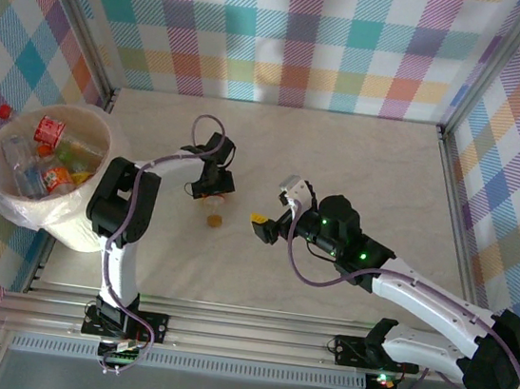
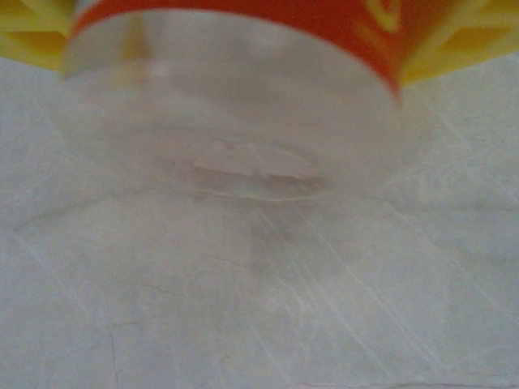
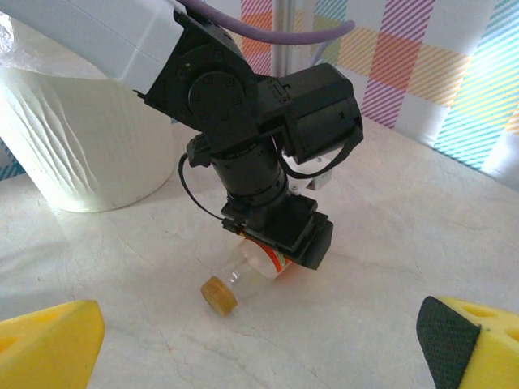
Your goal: Put the plastic bottles in the bin
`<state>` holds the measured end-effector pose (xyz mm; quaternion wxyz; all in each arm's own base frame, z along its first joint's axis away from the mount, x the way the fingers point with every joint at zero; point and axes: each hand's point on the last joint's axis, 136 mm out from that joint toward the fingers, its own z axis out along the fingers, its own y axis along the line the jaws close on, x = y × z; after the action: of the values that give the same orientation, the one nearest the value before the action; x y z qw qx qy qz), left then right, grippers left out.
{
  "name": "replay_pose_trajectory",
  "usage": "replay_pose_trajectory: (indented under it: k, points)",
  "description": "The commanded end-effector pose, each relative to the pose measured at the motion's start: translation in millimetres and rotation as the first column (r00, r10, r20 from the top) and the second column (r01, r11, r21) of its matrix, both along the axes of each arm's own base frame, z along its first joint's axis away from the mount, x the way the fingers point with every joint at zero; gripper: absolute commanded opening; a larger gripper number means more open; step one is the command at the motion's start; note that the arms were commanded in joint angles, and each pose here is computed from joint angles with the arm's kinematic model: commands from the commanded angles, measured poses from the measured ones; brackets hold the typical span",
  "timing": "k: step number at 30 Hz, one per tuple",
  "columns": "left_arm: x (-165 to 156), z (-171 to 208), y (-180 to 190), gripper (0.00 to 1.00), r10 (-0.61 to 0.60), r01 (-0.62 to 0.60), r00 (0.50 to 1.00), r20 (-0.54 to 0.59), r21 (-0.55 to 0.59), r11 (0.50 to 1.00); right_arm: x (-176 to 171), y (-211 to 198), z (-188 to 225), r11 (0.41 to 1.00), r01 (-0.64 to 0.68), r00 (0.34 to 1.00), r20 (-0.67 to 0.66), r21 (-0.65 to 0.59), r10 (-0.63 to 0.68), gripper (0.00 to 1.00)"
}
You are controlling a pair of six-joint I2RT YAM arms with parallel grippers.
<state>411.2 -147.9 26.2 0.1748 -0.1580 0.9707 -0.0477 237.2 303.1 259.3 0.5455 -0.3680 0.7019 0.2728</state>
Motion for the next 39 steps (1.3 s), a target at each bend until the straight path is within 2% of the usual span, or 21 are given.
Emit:
replay_pose_trajectory:
  k: [1, 6, 13, 23, 26, 33, 39]
  points:
    - [4, 0, -5, 0.64, 0.004, -0.003, 0.999, 0.031, -0.041, 0.999, 1, 3, 17, 1.000, -0.017, 0.999, 0.036, 0.016, 0.016, 1.00]
    - [4, 7, -3, 0.57, -0.003, 0.005, 0.999, 0.046, -0.033, 0.999, 2, 6, 15, 1.000, -0.018, 0.999, 0.028, 0.007, 0.017, 1.00]
    - [5, 23, -2, 0.55, 0.000, 0.004, 0.997, 0.080, -0.041, 0.999, 4, 9, 15, 1.000, -0.020, 0.999, 0.025, 0.005, 0.020, 1.00]
    - [4, 106, 1, 0.53, 0.045, -0.014, 0.965, 0.258, -0.120, 0.993, 3, 15, 10, 0.999, -0.047, 0.999, -0.004, -0.009, 0.047, 1.00]
    - [1, 145, 1, 0.53, 0.070, -0.010, 0.937, 0.344, -0.173, 0.985, 4, 19, 7, 0.999, -0.053, 0.998, -0.028, -0.014, 0.052, 1.00]
    - [-25, 237, 23, 0.52, 0.134, -0.002, 0.830, 0.541, -0.237, 0.971, 7, 29, 4, 0.997, -0.072, 0.995, -0.064, -0.013, 0.071, 1.00]
    - [-59, 302, 60, 0.51, 0.228, -0.054, 0.709, 0.667, -0.272, 0.961, 6, 38, 7, 0.995, -0.103, 0.991, -0.083, 0.006, 0.103, 1.00]
